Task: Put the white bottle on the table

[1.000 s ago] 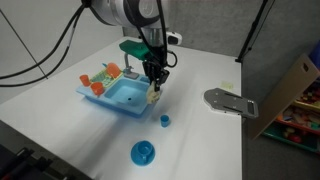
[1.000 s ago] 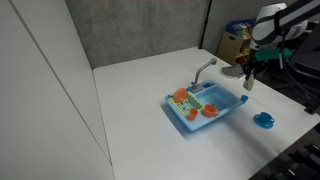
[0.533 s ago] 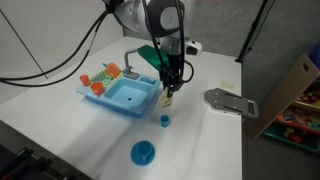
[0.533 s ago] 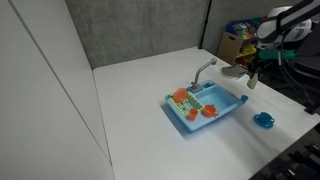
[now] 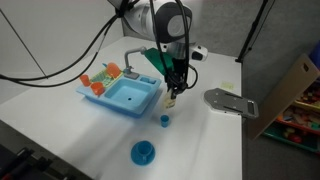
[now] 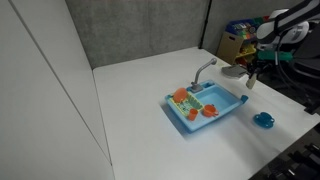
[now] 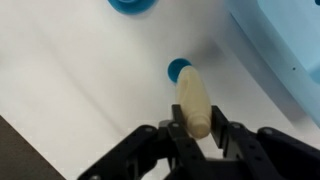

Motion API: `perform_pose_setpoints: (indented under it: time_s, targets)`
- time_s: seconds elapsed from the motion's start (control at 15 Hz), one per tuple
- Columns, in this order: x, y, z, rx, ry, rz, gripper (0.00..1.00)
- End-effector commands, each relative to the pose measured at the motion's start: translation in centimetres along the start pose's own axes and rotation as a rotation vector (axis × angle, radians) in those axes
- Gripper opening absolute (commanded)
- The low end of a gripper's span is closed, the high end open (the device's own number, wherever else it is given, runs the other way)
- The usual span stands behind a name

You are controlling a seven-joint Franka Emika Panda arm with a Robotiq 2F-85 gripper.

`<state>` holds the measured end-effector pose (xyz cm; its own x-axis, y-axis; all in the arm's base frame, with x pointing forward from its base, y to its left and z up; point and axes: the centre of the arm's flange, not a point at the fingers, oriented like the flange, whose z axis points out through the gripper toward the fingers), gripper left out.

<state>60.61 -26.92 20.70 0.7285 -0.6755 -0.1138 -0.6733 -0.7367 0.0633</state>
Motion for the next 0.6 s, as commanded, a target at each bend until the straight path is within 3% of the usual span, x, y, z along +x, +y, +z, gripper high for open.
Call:
perform_pose_setpoints:
  time_s: [0.0, 0.07, 0.13, 0.53]
  targets:
    - [0.0, 0.0, 0.0, 0.000, 0.000, 0.000, 0.32]
    - [0.0, 0.0, 0.0, 0.000, 0.000, 0.001, 0.32]
    - [-0.1, -0.5, 0.2, 0.002, 0.028, 0.020, 0.08]
    - [0.8, -2.1, 1.5, 0.005, 0.068, 0.059, 0.08]
